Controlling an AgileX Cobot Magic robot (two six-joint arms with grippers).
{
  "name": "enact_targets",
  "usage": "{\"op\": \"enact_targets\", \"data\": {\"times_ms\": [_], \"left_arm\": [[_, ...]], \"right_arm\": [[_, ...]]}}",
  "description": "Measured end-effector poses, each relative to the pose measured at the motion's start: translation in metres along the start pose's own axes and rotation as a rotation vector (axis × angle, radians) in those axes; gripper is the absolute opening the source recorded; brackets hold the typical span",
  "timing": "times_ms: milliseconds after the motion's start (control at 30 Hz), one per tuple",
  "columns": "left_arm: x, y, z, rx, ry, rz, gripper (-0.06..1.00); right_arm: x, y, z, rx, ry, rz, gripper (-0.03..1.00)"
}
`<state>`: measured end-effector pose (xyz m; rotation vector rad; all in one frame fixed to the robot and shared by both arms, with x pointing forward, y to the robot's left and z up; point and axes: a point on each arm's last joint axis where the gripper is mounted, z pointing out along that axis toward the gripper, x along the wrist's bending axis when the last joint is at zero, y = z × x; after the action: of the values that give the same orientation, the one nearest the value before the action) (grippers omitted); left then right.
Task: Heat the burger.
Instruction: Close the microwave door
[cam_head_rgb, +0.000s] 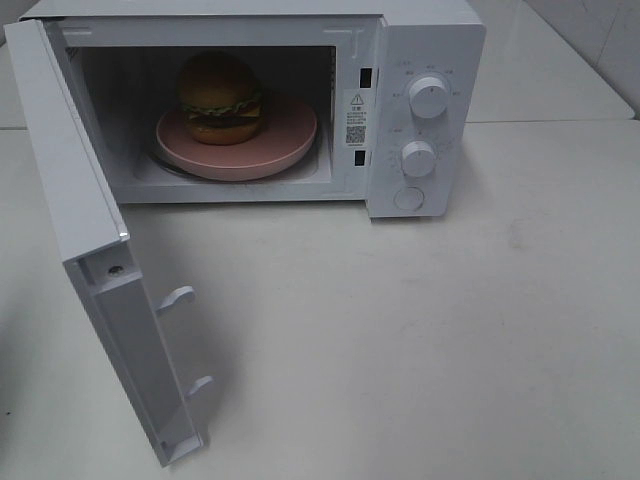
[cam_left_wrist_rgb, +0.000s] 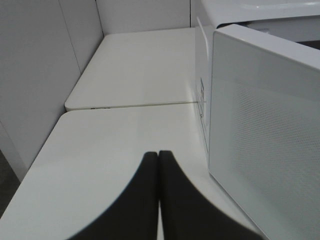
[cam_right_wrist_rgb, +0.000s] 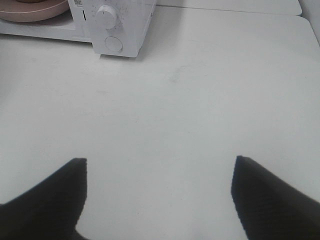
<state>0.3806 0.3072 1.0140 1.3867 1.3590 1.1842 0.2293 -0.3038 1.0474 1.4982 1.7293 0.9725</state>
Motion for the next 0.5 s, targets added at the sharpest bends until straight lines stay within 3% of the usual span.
{"op": "enact_targets", "data": {"times_ms": [200, 333, 500], "left_arm": [[0.0, -0.009, 0.018, -0.082, 0.016, 0.036, 0.0], [-0.002, -0.015, 0.029, -0.071, 0.005, 0.057, 0.0], [-0.008, -0.033, 0.051, 0.0, -0.032, 0.01, 0.0]], "right_arm": [[0.0, 0.0, 0.0, 0.0, 0.0, 0.0, 0.76], [0.0, 0.0, 0.0, 0.0, 0.0, 0.0, 0.76], [0.0, 0.0, 0.0, 0.0, 0.0, 0.0, 0.76]]}}
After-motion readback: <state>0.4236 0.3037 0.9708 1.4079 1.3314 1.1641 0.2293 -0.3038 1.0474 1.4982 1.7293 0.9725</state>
